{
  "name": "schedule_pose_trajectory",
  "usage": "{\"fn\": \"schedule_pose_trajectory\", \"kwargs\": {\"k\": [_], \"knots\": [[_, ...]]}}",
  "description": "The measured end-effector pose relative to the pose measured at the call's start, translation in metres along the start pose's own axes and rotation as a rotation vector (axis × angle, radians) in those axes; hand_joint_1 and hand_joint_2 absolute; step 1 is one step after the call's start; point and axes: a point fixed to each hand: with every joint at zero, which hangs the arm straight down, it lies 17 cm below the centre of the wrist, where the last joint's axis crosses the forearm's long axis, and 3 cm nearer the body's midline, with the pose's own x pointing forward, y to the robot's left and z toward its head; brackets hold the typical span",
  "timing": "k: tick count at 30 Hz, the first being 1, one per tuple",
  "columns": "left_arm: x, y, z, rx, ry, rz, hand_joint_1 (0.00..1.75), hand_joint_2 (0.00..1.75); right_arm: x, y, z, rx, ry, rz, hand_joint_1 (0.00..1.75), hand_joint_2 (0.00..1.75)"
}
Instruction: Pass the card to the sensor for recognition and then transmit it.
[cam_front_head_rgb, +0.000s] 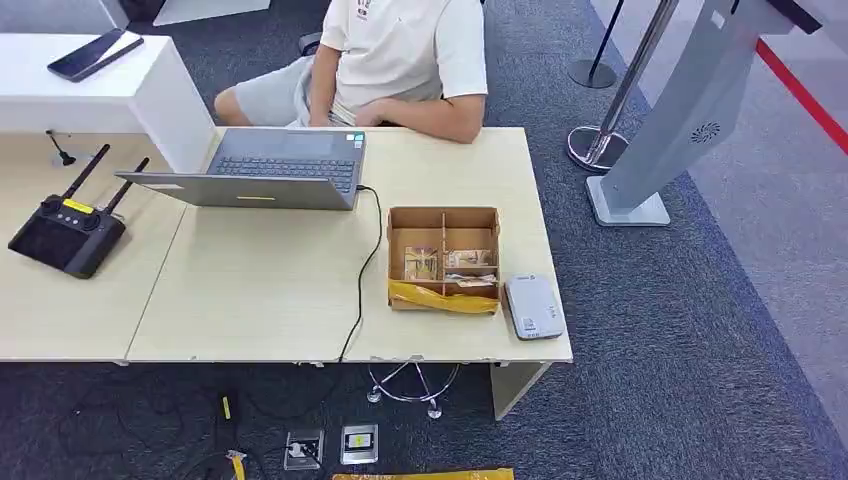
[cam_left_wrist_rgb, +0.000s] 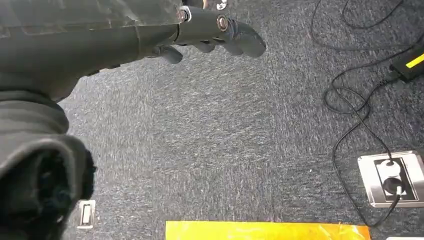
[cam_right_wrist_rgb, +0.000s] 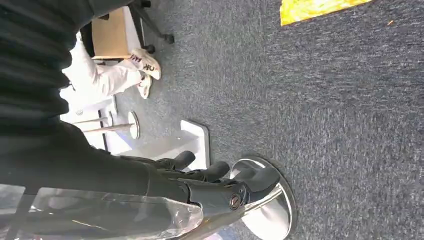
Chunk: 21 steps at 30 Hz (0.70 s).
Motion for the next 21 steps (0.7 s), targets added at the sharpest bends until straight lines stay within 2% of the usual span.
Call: {"fn": "schedule_pose_trajectory", "kwargs": {"k": [21], "knots": [[0.0005,0.0012,0.0,0.007,-0.001,0.0,0.0,0.0,-0.0014,0.0008,0.0002,0.005,0.009,-0.004,0.0,1.75]]}}
